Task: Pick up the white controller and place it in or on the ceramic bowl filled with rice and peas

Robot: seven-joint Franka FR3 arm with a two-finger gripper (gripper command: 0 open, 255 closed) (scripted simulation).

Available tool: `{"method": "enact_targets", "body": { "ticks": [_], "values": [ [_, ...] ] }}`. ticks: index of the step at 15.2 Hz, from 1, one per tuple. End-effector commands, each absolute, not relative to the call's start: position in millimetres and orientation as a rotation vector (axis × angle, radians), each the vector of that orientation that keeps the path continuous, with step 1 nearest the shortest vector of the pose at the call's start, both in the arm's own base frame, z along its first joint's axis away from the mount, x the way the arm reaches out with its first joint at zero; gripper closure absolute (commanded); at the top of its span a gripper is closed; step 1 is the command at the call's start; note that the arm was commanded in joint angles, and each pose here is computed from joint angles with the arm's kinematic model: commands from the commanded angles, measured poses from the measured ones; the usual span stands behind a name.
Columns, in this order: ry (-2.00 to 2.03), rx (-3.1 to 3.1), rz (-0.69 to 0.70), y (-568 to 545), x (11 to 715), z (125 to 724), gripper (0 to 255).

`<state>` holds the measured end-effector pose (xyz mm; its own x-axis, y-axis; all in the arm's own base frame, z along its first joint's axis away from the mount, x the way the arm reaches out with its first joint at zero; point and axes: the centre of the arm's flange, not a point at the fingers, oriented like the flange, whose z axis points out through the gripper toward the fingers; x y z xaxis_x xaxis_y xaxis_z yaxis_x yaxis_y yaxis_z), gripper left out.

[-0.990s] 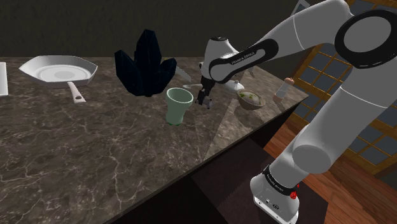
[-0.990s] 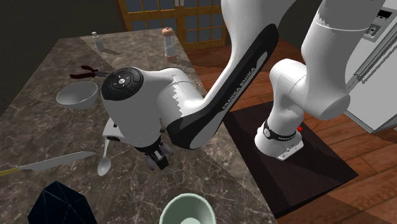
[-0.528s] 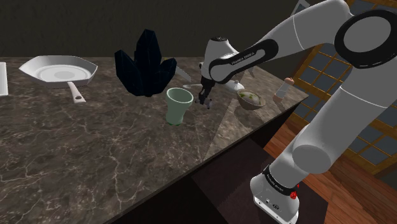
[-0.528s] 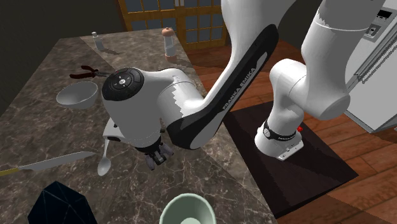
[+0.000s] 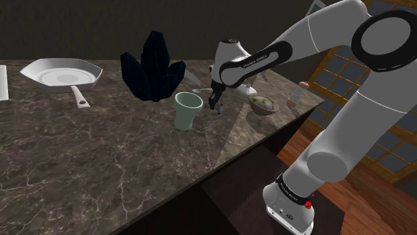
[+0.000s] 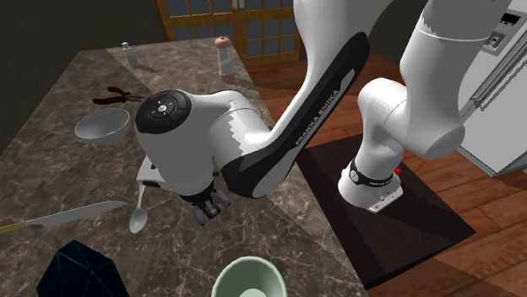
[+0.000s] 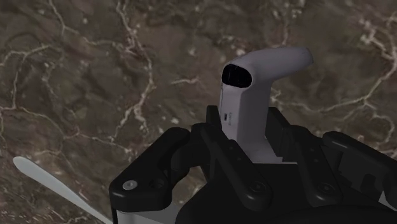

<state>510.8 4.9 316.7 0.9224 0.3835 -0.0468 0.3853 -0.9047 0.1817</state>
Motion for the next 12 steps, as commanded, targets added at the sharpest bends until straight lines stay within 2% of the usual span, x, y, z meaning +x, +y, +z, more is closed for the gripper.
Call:
{"method": "enact_targets", "body": {
  "ticks": [1, 12],
  "values": [
    [0.584, 2.895, -0.015, 4.9, 510.8, 322.0, 255],
    [0.584, 2.895, -0.015, 4.9, 510.8, 380.1, 255]
  ]
}}
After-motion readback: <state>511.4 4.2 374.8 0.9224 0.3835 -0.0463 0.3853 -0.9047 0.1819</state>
